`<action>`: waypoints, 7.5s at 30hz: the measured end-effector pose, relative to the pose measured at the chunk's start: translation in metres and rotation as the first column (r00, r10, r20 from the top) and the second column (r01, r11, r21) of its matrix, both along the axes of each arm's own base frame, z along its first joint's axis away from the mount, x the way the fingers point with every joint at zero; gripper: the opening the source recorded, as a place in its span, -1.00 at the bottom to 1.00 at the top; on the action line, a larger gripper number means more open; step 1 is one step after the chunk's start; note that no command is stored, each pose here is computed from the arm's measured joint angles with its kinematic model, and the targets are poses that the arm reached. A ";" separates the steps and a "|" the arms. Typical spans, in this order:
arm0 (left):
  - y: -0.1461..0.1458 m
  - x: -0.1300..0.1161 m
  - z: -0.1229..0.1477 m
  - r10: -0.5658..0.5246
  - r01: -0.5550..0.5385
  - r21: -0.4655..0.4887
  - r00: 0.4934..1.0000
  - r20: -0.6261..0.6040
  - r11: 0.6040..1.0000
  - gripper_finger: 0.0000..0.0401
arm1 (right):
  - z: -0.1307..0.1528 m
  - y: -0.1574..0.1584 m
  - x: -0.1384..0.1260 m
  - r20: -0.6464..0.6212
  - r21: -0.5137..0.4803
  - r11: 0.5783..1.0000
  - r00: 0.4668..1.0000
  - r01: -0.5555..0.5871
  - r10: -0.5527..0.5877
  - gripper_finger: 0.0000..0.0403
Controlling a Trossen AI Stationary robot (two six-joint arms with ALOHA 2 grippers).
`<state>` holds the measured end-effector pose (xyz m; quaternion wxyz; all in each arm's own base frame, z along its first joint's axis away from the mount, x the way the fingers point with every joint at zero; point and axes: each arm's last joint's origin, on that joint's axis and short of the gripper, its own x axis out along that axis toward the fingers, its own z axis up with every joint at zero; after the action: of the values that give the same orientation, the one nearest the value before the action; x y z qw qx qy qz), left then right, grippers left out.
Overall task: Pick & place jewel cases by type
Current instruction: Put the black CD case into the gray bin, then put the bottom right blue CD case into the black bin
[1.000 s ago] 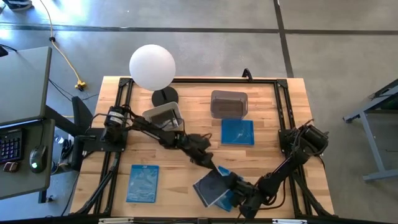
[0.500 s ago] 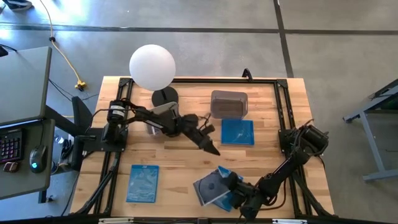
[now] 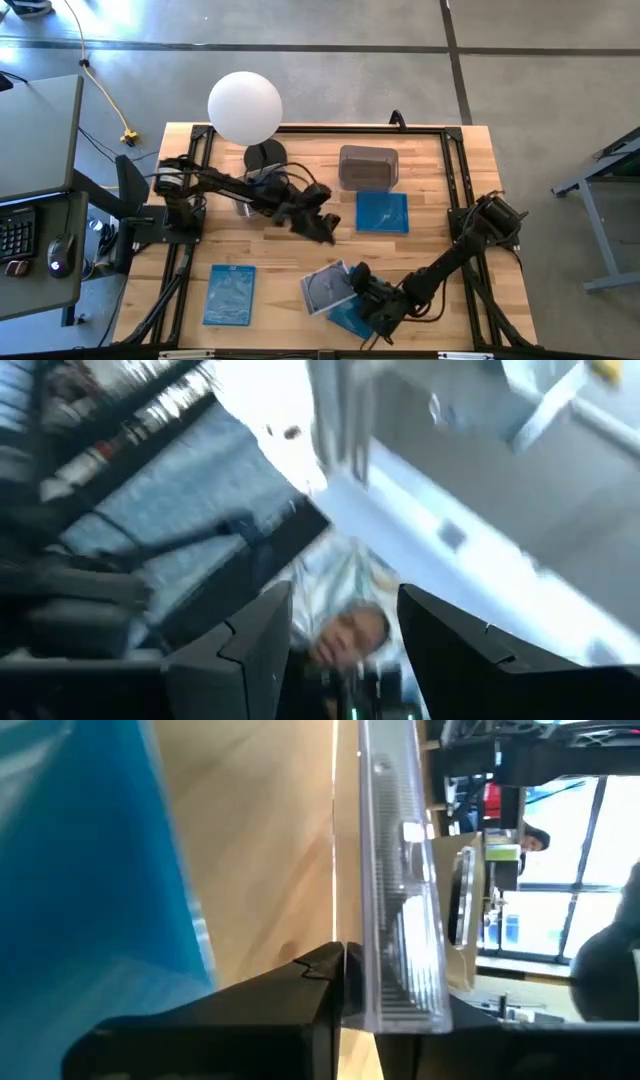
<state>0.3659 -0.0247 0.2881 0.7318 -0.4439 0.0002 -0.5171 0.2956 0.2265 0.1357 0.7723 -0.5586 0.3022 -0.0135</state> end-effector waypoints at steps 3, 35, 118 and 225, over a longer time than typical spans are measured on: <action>-0.016 -0.010 0.017 -0.039 0.036 0.052 0.998 0.052 0.998 -0.09 | 0.001 -0.006 0.007 -0.006 0.008 1.000 1.000 -0.008 0.008 -0.87; -0.047 -0.127 0.071 0.590 -0.361 0.706 0.801 -0.100 0.609 -0.09 | 0.040 -0.153 0.104 0.234 0.016 0.998 0.970 0.057 -0.059 -0.86; -0.149 -0.168 0.009 0.888 -0.346 0.862 0.405 -0.219 0.370 -0.09 | 0.056 -0.069 -0.006 -0.269 0.018 0.644 0.624 0.765 -0.733 0.01; -0.126 0.059 -0.146 0.588 -0.130 0.620 0.510 -0.627 0.774 -0.28 | -0.028 0.008 -0.094 -0.149 0.055 0.987 0.976 -0.153 0.159 0.01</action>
<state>0.4247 -0.1506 0.1420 0.8334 -0.4102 0.3630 -0.0732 0.2017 0.2342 0.1076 0.7573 -0.5633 0.3161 0.0966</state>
